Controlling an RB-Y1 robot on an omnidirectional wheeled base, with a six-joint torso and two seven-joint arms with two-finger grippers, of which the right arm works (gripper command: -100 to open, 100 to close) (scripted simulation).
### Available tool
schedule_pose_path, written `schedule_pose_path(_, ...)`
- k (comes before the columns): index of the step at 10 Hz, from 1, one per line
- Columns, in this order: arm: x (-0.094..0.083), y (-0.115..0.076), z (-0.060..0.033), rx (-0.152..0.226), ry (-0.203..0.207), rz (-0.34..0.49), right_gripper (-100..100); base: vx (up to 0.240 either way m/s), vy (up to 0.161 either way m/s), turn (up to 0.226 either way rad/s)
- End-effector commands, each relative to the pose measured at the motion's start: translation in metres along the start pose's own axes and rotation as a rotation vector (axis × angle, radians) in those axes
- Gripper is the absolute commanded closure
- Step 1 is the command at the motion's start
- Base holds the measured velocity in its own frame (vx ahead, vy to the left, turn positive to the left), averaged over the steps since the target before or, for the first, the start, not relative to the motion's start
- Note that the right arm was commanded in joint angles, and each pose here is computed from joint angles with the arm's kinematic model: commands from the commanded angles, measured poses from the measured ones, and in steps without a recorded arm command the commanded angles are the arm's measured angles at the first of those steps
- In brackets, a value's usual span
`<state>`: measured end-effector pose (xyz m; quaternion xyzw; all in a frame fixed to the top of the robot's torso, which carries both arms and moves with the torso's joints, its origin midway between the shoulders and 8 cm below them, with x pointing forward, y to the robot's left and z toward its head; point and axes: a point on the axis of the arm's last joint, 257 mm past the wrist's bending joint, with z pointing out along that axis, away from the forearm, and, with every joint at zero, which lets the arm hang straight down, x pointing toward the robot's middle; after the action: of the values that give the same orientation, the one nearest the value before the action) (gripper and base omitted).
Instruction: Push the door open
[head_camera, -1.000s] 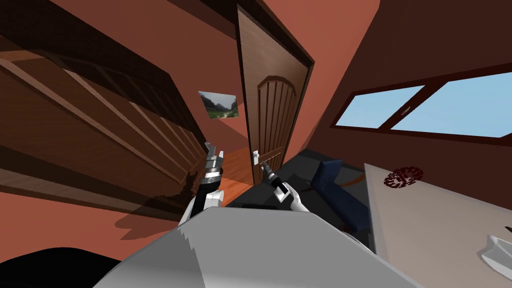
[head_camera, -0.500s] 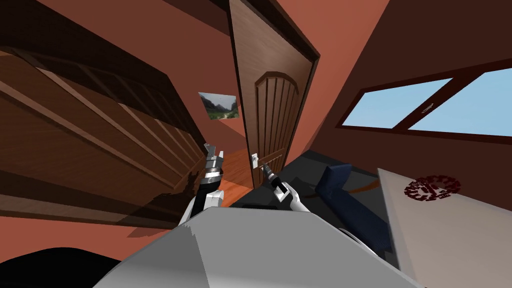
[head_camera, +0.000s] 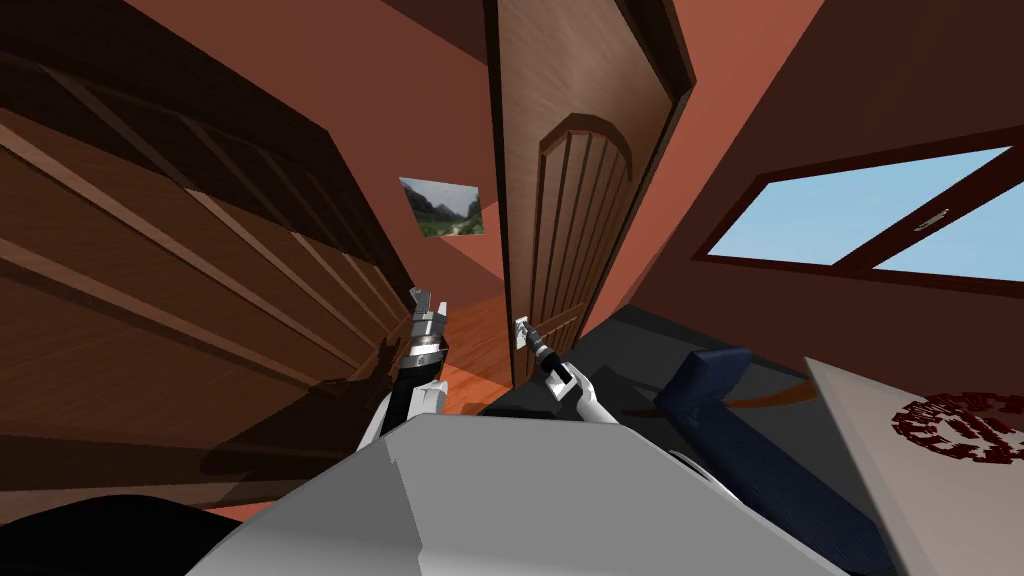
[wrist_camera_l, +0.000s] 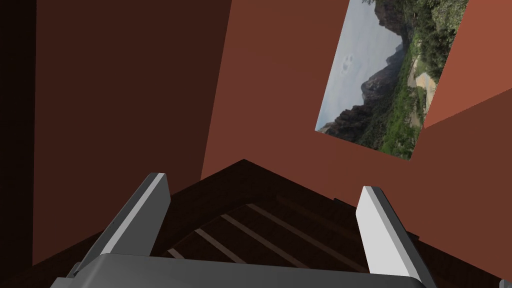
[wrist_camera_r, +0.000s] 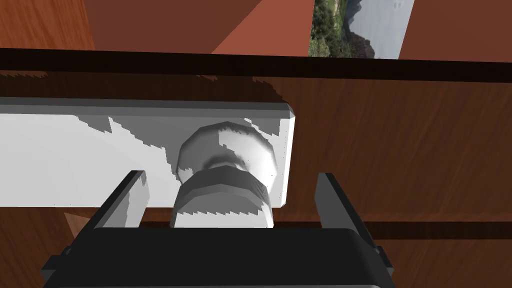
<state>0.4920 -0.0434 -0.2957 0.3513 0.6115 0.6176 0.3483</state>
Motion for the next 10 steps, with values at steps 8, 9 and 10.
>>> schedule_pose_path(8, -0.013, 0.003, 0.0070, -0.008, -0.024, -0.011, 100, 0.011, 0.010, 0.001)
schedule_pose_path(9, -0.022, 0.003, 0.0104, -0.009, -0.040, -0.018, 100, 0.078, 0.126, -0.046)
schedule_pose_path(10, -0.027, 0.003, 0.0122, -0.010, -0.049, -0.021, 100, 0.100, 0.134, -0.041)
